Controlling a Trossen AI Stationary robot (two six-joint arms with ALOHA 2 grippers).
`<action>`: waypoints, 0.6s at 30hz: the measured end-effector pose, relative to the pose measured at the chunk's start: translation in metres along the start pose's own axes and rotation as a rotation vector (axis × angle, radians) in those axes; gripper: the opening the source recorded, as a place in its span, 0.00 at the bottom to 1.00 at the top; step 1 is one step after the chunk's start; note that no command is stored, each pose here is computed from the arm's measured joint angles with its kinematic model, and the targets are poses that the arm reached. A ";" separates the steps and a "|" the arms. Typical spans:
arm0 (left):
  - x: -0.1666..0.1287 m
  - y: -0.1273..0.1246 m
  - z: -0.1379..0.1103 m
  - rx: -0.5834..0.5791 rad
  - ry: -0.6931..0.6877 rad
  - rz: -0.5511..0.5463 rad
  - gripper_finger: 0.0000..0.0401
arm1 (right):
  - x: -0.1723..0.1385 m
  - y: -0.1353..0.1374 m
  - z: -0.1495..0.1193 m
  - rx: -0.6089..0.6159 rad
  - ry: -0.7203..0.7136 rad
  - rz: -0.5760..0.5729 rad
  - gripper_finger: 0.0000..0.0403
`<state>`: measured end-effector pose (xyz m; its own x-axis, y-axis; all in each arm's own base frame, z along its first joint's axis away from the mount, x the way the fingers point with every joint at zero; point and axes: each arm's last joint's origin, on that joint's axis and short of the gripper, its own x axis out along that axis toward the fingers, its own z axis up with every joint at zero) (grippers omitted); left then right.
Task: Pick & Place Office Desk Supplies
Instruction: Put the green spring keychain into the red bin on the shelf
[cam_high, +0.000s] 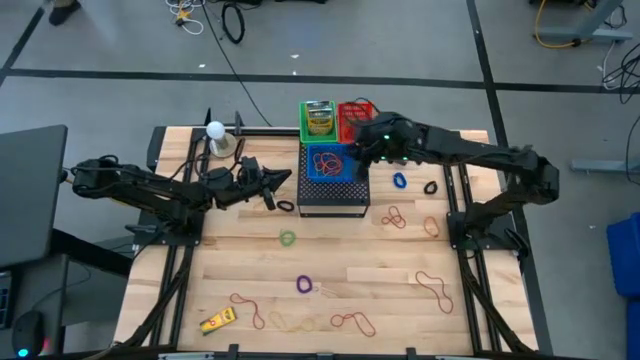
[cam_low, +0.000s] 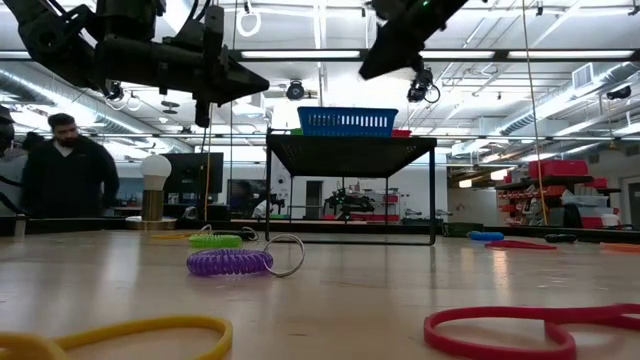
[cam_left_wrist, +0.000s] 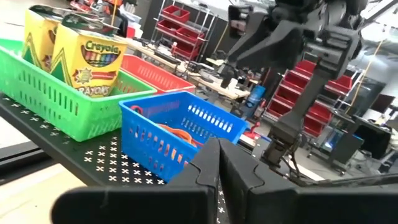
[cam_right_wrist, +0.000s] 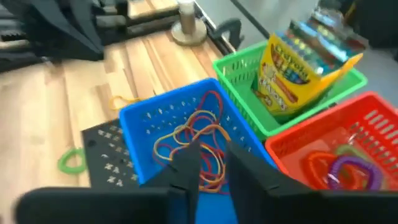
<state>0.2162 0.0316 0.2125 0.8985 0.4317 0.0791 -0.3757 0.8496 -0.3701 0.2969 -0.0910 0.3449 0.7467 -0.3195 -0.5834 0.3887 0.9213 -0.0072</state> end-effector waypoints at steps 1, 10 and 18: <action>0.000 0.000 0.000 0.003 0.000 0.000 0.03 | -0.004 0.000 -0.003 -0.003 -0.014 0.006 0.13; 0.001 0.009 -0.008 -0.045 0.084 0.083 0.02 | -0.022 0.024 -0.047 0.033 -0.219 0.144 0.02; 0.016 -0.022 0.004 0.064 0.307 0.031 0.01 | -0.049 0.028 -0.081 0.028 -0.242 0.149 0.02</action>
<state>0.2383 0.0208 0.2259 0.9093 0.3543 -0.2184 -0.4088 0.8590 -0.3082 0.2282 -0.0315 0.3076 0.9025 -0.2277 -0.3657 0.2771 0.9568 0.0882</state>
